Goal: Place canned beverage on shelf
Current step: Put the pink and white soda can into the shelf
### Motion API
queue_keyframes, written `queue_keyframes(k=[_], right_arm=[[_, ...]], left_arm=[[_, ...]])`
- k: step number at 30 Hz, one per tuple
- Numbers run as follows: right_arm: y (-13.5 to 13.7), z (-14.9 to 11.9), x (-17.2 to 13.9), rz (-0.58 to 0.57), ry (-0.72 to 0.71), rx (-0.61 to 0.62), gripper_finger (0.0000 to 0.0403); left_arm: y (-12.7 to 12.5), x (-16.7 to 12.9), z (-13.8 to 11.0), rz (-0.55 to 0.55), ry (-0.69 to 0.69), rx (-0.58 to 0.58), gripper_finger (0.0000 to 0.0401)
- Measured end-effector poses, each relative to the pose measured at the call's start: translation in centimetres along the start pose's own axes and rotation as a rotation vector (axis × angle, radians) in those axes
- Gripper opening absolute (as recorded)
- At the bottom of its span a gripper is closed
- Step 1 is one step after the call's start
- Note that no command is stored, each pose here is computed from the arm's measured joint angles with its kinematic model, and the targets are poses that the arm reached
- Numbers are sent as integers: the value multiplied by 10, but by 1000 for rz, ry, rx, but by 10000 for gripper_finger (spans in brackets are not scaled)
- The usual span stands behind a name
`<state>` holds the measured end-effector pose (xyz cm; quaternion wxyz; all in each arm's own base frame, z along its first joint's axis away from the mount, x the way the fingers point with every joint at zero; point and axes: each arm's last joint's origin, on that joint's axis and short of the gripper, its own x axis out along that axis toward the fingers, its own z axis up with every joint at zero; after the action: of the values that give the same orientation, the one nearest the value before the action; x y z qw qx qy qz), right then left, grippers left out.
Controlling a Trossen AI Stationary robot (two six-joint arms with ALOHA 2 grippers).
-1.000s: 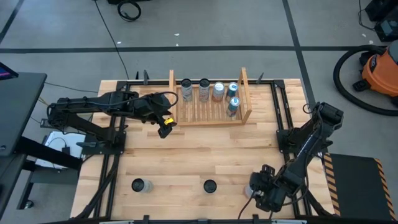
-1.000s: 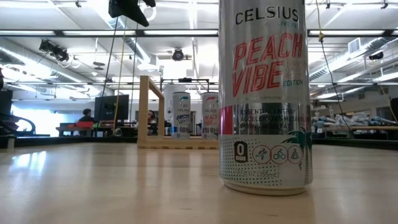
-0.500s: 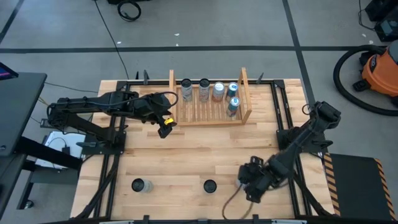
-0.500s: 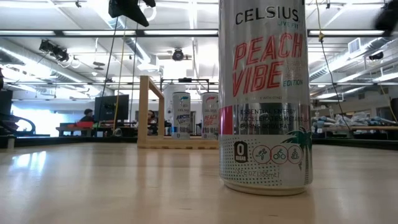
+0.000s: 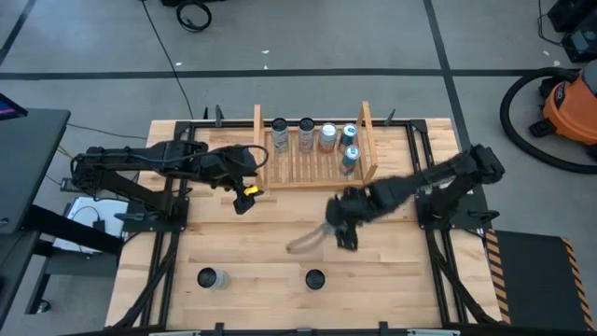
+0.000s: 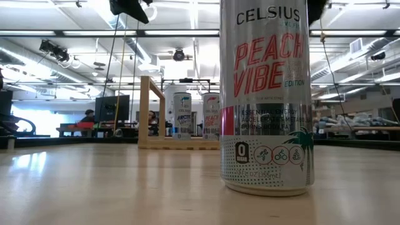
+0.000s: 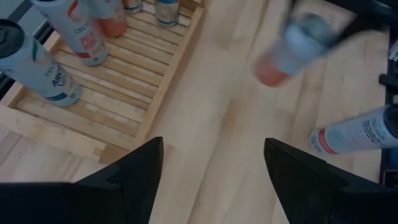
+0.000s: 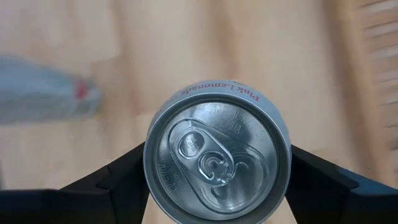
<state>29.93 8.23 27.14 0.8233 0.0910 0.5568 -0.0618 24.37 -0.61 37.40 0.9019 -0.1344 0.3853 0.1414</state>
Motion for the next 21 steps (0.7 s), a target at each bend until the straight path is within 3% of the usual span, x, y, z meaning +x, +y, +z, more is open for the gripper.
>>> queue_keyframes(k=[10, 21], right_arm=[[-88, 39, -14, -39, -14, 85, 304], [-157, 48, -20, -100, -45, 155, 304]], left_arm=[[-14, -3, -10, -32, 43, 77, 279], [-15, -3, -11, -36, 44, 96, 279]])
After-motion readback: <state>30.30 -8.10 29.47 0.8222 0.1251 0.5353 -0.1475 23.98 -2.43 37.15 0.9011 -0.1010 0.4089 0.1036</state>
